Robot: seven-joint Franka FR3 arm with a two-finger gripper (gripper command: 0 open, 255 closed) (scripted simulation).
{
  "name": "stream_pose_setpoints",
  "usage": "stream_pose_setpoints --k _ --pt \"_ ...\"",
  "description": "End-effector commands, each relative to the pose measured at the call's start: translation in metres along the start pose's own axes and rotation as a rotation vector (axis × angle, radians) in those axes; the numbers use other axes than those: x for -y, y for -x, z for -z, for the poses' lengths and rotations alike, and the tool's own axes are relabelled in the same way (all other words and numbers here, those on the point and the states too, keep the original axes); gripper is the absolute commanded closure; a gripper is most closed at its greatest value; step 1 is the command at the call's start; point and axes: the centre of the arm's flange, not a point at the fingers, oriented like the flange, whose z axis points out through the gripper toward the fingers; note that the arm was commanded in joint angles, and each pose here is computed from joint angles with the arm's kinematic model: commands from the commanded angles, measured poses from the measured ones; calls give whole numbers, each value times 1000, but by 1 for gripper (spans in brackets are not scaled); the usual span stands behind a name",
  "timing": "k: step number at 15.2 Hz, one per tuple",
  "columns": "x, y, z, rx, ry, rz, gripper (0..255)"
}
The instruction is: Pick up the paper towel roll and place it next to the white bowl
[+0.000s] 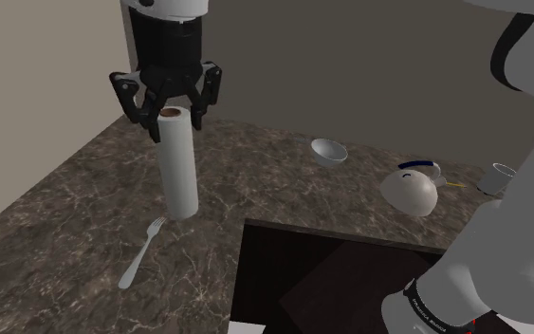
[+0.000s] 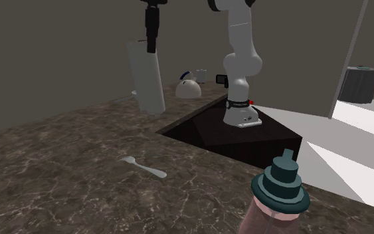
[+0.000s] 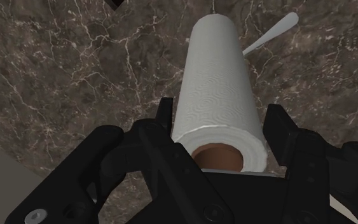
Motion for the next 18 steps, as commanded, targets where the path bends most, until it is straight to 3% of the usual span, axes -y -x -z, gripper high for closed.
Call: stream_pose_setpoints --k 1,18 --pt "-1 -1 11 0 0 0 255" --pt "-7 -10 100 0 0 0 255"
